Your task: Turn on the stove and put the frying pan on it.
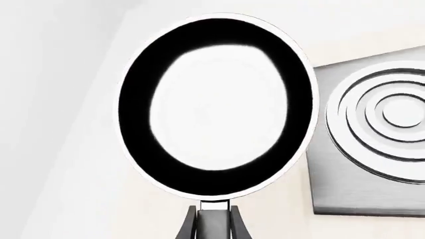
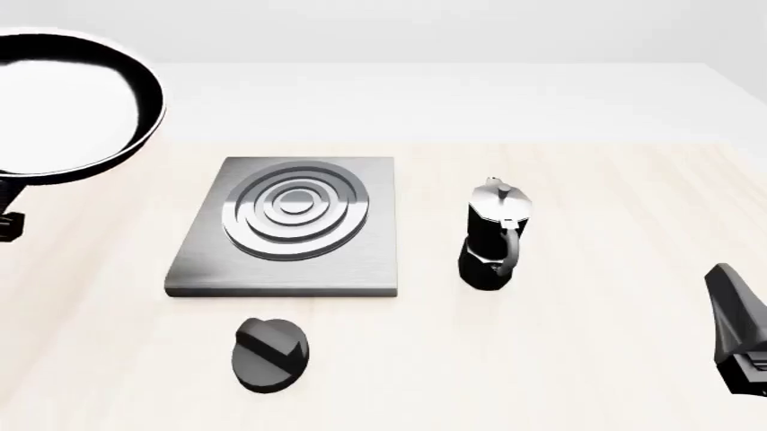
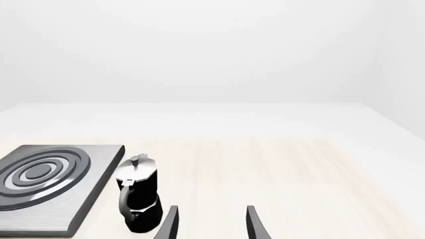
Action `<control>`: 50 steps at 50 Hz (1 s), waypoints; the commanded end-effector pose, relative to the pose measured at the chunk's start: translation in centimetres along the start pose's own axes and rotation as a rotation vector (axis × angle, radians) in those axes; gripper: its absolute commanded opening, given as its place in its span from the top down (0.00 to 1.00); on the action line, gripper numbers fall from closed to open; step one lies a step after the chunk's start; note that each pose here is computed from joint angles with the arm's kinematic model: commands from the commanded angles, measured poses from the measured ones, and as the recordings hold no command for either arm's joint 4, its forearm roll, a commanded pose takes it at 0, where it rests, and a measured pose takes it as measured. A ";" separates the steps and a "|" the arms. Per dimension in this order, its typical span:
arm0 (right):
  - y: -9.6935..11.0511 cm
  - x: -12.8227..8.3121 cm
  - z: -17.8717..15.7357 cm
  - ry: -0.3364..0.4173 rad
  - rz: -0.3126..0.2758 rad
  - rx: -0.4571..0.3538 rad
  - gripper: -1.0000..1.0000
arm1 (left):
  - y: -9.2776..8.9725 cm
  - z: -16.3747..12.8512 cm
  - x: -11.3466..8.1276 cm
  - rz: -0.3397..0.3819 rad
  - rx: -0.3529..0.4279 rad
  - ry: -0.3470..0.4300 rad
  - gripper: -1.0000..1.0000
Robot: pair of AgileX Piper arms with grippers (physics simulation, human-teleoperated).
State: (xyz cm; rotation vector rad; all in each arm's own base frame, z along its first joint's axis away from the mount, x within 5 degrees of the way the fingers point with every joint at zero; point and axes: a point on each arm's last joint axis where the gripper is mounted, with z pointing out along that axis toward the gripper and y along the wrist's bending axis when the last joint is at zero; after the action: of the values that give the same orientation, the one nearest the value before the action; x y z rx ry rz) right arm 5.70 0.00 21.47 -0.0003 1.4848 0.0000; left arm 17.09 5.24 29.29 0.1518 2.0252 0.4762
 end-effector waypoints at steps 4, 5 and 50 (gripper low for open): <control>0.0 0.0 0.0 0.000 0.000 0.000 0.00 | -2.0 0.9 -3.9 0.010 0.111 -0.155 1.00; 0.0 0.0 0.0 0.000 0.000 0.000 0.00 | -2.1 1.3 -4.1 0.009 0.114 -0.156 1.00; 0.0 0.0 0.0 -0.001 0.000 0.000 0.00 | -5.1 -2.4 -6.1 -0.023 0.342 -0.125 1.00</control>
State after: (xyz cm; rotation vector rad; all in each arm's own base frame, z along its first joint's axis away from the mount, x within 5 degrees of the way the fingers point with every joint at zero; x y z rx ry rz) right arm 5.69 0.00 21.47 -0.0004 1.4845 -0.0001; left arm 19.24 -1.24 31.88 0.3566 1.9819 0.1470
